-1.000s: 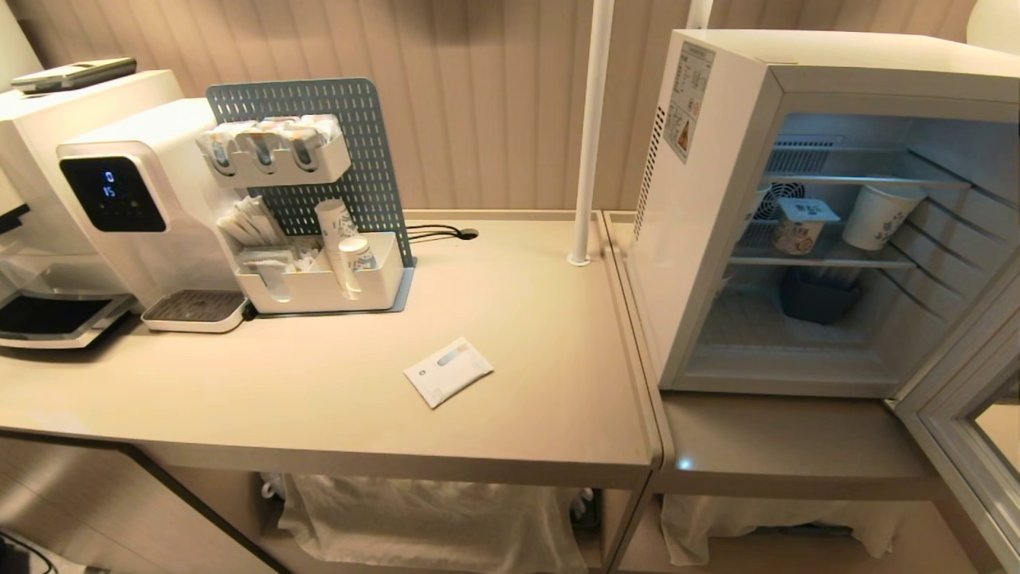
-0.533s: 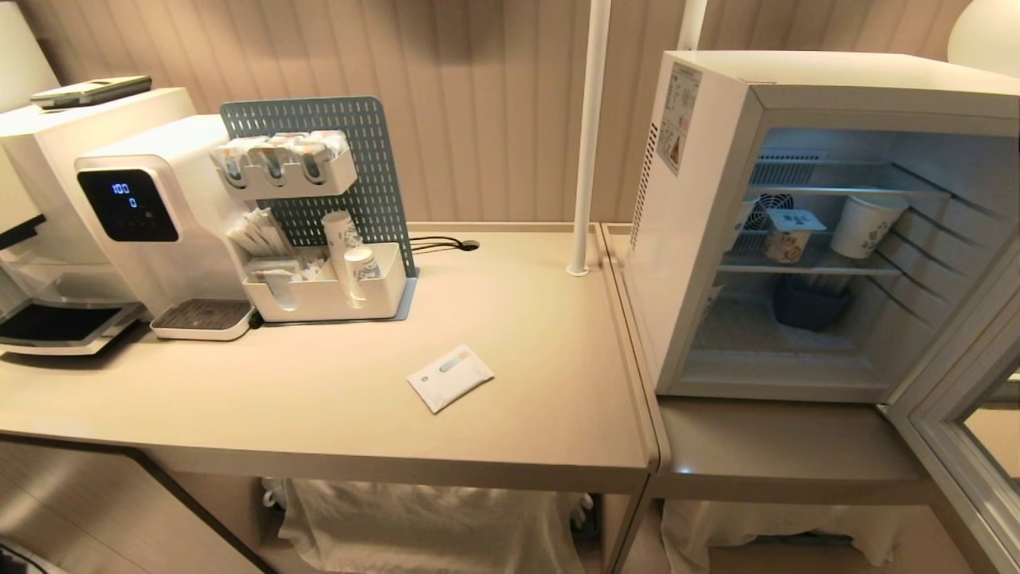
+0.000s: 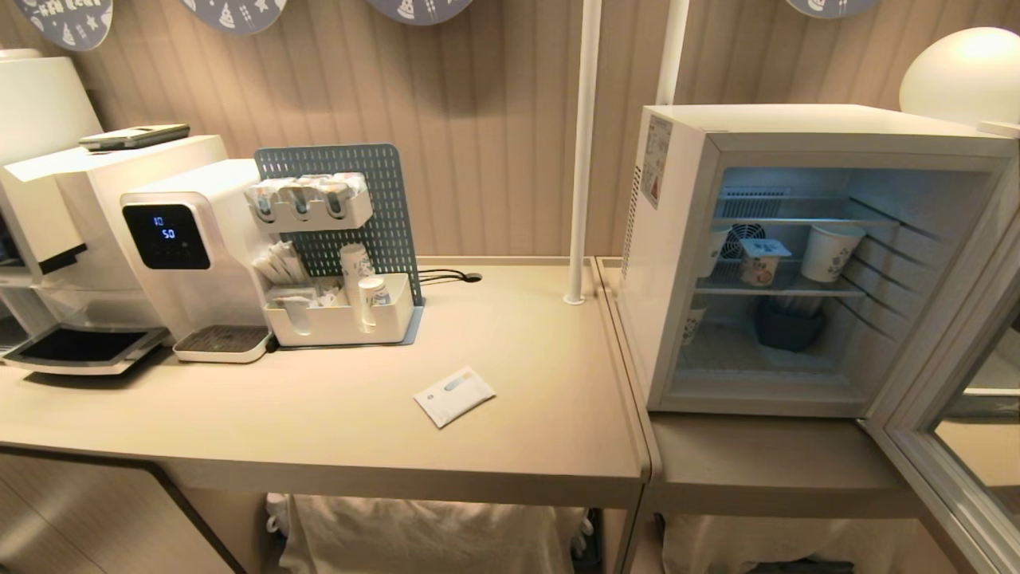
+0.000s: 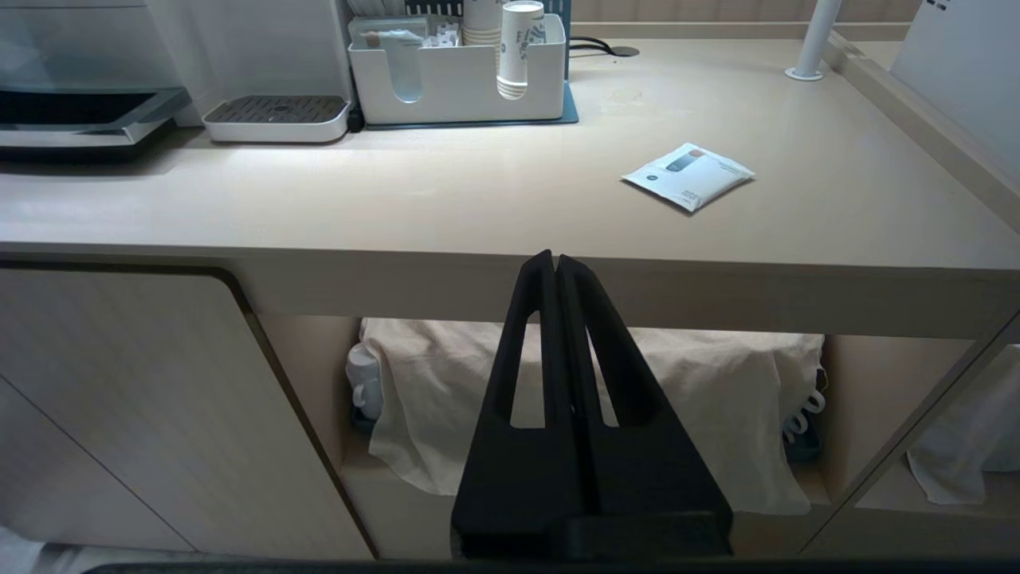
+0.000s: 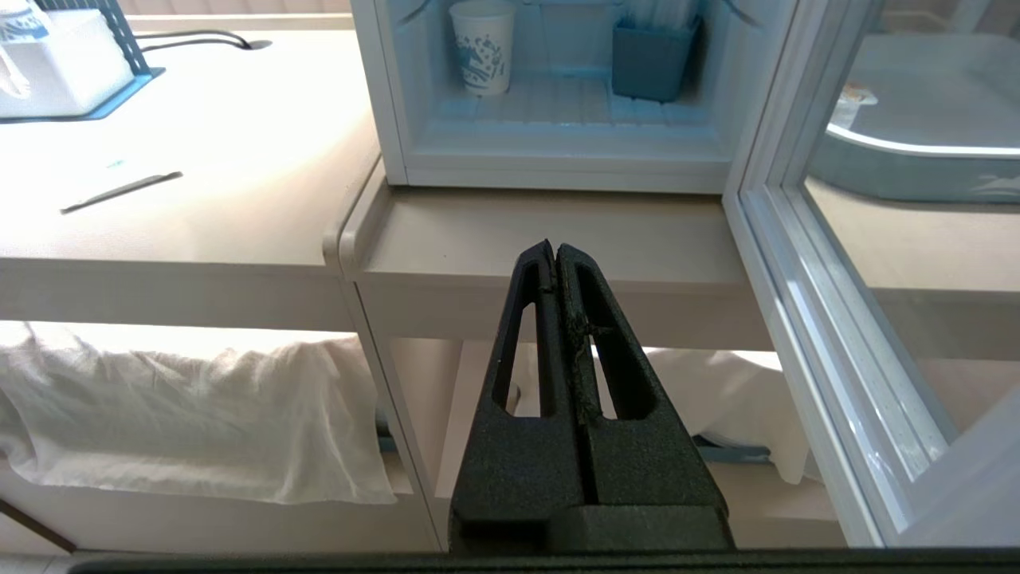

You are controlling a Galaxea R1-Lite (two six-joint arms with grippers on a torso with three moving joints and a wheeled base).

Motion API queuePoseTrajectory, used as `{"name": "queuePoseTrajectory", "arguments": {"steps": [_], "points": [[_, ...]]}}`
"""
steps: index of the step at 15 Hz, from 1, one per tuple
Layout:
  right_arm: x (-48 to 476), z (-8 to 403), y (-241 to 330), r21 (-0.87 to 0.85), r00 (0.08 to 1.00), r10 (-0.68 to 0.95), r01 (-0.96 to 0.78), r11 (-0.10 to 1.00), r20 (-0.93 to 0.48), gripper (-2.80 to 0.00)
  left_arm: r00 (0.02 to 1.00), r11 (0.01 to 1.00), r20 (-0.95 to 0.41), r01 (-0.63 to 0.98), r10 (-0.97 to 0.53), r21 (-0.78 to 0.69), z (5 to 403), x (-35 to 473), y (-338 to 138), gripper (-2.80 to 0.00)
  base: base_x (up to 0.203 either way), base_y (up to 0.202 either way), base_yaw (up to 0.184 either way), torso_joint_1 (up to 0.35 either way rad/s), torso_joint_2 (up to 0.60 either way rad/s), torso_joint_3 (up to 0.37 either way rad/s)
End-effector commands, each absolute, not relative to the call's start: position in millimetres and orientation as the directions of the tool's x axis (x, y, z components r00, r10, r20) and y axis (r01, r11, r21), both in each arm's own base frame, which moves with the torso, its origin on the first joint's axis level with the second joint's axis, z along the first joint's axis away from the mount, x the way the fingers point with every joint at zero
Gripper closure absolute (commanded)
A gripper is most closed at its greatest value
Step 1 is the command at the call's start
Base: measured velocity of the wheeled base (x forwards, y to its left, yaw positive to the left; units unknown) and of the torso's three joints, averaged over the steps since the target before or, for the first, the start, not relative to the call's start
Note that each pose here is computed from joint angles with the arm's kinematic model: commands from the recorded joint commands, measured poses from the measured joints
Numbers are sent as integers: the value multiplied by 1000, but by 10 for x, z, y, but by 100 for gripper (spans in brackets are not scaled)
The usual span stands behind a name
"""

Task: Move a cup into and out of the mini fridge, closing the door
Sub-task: Close the freezer door

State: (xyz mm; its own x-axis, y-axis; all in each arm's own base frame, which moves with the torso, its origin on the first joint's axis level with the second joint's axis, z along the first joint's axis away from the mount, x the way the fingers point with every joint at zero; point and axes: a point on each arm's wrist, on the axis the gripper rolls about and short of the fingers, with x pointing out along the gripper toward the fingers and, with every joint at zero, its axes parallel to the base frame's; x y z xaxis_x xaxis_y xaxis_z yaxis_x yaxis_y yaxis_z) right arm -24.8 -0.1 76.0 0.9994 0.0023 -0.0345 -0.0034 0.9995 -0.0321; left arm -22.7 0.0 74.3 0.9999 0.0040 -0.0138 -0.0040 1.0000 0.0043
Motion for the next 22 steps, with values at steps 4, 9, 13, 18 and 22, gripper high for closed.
{"name": "queuePoseTrajectory", "arguments": {"steps": [4,9,13,18,22], "points": [[-247,762,-1,-32,999,3,-4,999,-37,0,1000,1000,-15,-5,5,5,738,-226,0,0,0,0,0,3,-3,57],[-247,762,-1,-32,999,2,-3,999,-37,0,1000,1000,-17,-3,3,14,739,-227,-1,0,-43,0,0,7,3,0],[-247,762,-1,-32,999,2,-3,999,-37,0,1000,1000,-17,-4,5,12,739,-227,0,0,-194,0,0,0,0,5],[-245,759,-1,-32,999,2,-3,999,-37,0,1000,1000,-18,-4,5,8,735,-226,0,0,-191,0,2,2,1,2],[-247,762,-1,-32,999,2,-3,999,-36,0,1000,1000,-15,-4,5,9,741,-227,0,0,-76,0,1,0,-2,4]]}}
